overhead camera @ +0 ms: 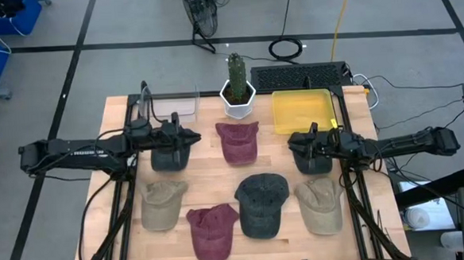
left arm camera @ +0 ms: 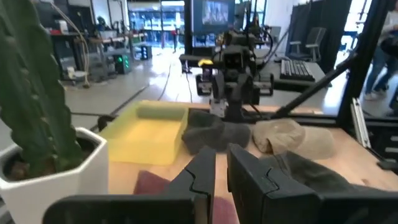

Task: Pick & Place hat
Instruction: Put the top right black cap into the yellow bin

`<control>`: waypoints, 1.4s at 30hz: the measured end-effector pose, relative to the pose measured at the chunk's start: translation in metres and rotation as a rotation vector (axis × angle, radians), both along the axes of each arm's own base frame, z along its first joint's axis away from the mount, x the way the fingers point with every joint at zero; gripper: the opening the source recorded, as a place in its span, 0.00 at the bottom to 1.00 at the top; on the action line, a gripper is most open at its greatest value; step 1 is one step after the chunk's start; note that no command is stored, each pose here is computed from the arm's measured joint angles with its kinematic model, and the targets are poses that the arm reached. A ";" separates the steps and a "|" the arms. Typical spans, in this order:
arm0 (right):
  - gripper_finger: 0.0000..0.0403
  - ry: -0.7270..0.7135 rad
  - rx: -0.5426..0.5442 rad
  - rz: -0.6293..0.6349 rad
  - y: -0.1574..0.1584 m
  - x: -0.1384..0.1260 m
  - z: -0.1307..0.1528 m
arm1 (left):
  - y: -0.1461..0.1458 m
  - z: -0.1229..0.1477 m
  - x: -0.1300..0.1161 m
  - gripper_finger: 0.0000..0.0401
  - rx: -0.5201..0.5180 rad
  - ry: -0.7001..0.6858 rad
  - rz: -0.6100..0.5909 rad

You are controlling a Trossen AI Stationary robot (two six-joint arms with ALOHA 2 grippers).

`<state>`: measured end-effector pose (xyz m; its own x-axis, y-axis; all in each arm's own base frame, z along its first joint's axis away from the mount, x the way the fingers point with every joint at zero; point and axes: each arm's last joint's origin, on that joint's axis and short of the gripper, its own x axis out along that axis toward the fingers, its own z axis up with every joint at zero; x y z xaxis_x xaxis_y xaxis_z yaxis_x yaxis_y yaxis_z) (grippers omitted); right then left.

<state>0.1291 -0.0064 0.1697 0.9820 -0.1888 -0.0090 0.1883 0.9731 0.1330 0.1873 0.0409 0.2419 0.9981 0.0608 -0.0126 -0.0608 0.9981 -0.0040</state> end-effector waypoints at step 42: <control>0.30 0.753 0.153 -0.101 0.002 -0.005 0.052 | 0.004 -0.003 -0.002 0.12 0.024 0.028 -0.071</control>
<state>0.1244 -0.0048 0.2218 0.6792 -0.2200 -0.7002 0.3679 0.9275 0.0655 0.1855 0.0450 0.2392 0.9992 -0.0098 -0.0396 0.0106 0.9997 0.0203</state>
